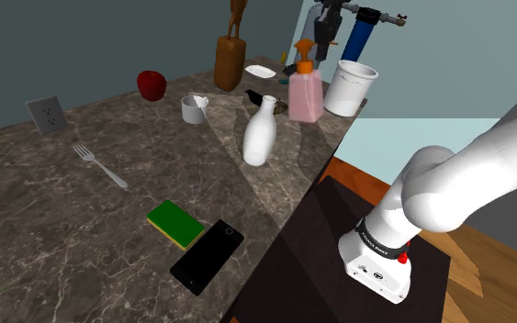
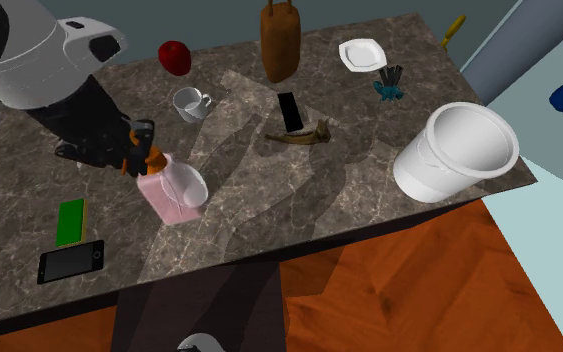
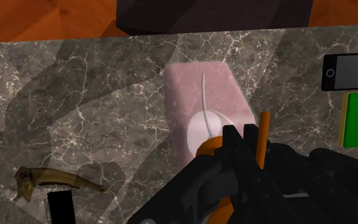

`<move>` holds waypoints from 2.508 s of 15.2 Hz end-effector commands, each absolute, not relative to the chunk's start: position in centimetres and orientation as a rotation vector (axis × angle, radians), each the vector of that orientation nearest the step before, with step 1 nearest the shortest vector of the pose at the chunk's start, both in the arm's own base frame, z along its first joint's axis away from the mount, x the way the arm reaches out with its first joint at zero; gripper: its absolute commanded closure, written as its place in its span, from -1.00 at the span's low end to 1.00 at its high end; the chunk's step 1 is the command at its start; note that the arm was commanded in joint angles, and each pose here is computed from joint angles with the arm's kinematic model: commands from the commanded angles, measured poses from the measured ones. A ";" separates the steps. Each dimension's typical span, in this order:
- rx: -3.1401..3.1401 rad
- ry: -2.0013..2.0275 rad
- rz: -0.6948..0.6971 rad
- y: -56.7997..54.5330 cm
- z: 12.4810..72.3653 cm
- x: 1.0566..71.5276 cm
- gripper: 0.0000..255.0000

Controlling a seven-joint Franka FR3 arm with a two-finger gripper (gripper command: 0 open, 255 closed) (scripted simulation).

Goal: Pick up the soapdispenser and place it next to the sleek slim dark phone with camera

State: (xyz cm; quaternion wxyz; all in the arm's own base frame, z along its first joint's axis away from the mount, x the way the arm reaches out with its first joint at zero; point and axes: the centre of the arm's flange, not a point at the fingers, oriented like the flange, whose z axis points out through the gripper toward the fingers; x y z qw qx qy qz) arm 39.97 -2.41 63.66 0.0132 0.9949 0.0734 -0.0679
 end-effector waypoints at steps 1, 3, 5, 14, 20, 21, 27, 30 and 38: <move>3.100 0.227 -0.213 0.2 64.8 39.1 1.00; 3.100 0.227 -0.213 2.5 65.8 38.4 1.00; 3.100 0.227 -0.213 4.9 66.8 37.8 1.00; 3.100 0.227 -0.213 12.5 69.0 35.7 1.00; 3.100 0.227 -0.213 12.5 65.9 35.7 1.00; 3.100 0.227 -0.213 12.5 65.4 35.7 1.00; 3.100 0.227 -0.213 12.5 62.2 35.7 1.00; 3.100 0.227 -0.213 12.5 60.6 35.7 1.00; 3.100 0.227 -0.213 12.5 56.4 35.7 1.00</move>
